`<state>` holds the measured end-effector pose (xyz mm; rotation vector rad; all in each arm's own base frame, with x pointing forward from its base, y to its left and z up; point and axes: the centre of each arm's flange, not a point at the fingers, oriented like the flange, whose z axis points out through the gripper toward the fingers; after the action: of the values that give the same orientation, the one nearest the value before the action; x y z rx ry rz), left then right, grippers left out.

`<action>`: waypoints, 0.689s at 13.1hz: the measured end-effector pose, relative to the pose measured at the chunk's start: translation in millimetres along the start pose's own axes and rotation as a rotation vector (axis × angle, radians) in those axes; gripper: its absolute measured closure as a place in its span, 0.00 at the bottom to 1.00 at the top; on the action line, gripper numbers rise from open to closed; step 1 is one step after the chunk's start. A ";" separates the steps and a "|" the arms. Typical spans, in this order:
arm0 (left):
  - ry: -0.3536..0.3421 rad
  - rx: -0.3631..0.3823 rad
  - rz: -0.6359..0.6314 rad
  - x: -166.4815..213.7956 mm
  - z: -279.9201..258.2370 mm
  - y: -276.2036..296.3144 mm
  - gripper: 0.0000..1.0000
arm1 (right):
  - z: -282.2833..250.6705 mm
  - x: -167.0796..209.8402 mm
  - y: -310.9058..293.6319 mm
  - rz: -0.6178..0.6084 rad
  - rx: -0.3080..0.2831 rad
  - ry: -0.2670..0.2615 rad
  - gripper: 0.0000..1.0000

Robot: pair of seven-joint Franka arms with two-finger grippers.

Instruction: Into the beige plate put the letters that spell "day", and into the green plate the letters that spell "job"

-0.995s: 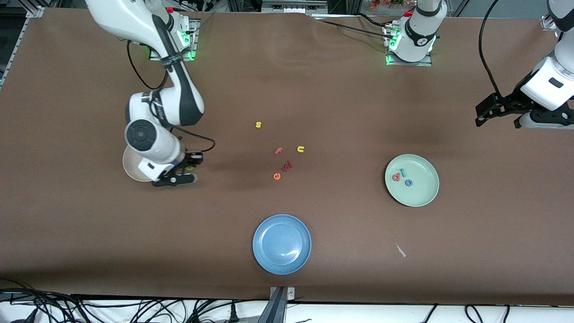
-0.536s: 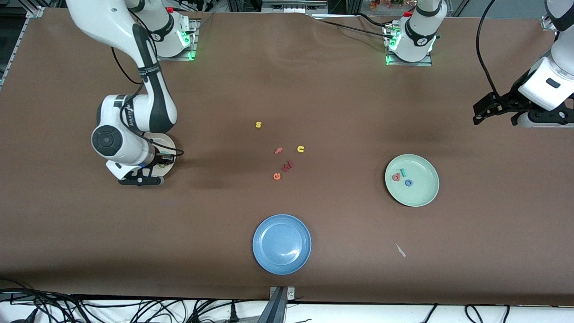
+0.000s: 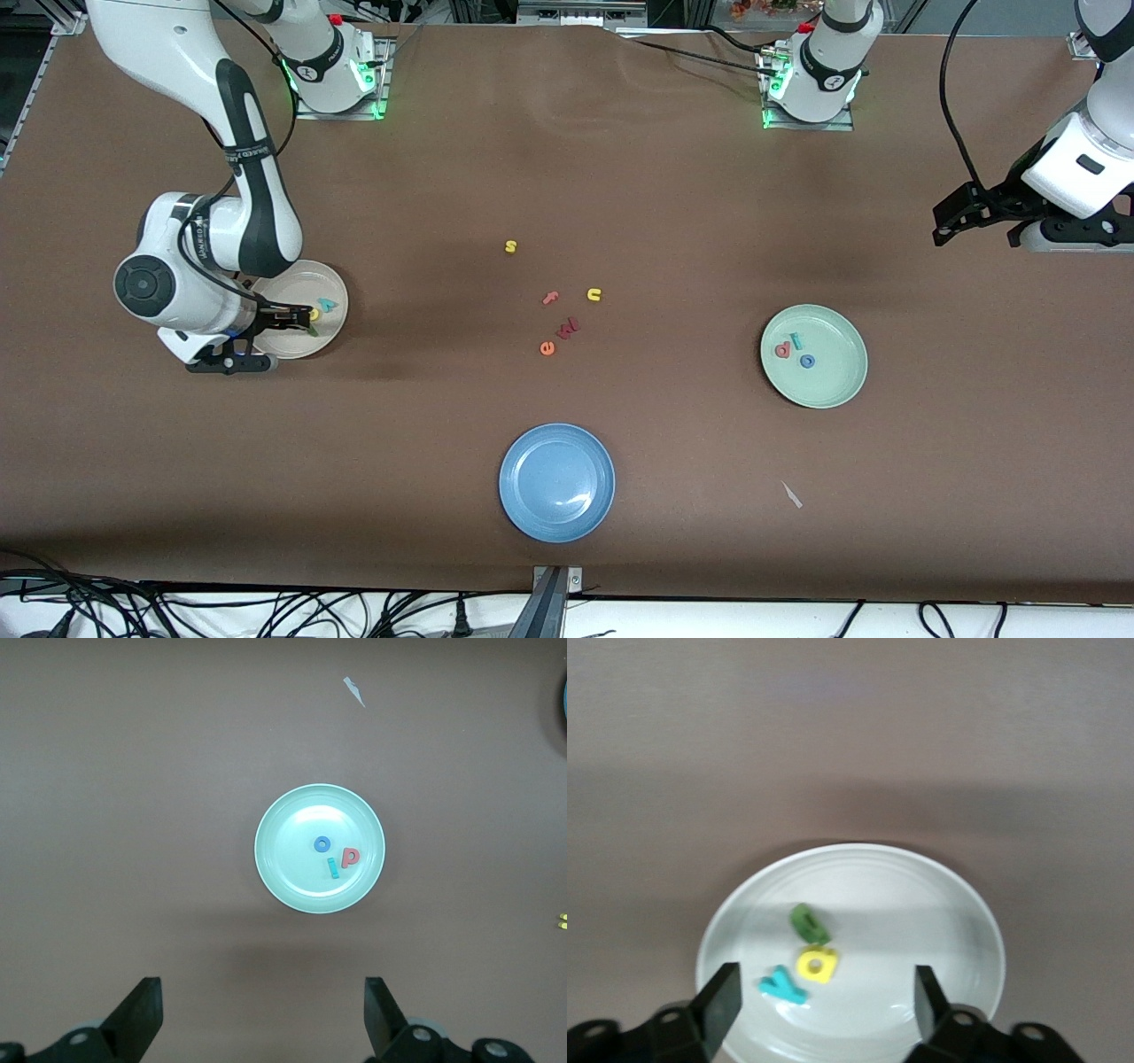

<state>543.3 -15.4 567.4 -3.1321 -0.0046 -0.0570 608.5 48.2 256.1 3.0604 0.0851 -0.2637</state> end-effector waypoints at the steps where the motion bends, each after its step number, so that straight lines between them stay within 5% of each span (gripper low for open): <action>1: -0.002 0.000 0.003 0.3 0.9 1.8 0.00 | -6.2 1.7 -8.9 -0.006 0.001 -0.005 0.00; 9: -0.004 0.000 0.007 0.7 2.0 3.8 0.00 | -63.8 7.7 -61.6 0.002 0.006 -0.070 0.00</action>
<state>544.0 -19.2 565.4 -3.1323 0.0063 -0.0513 623.0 114.5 313.6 3.0534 0.0780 -0.3719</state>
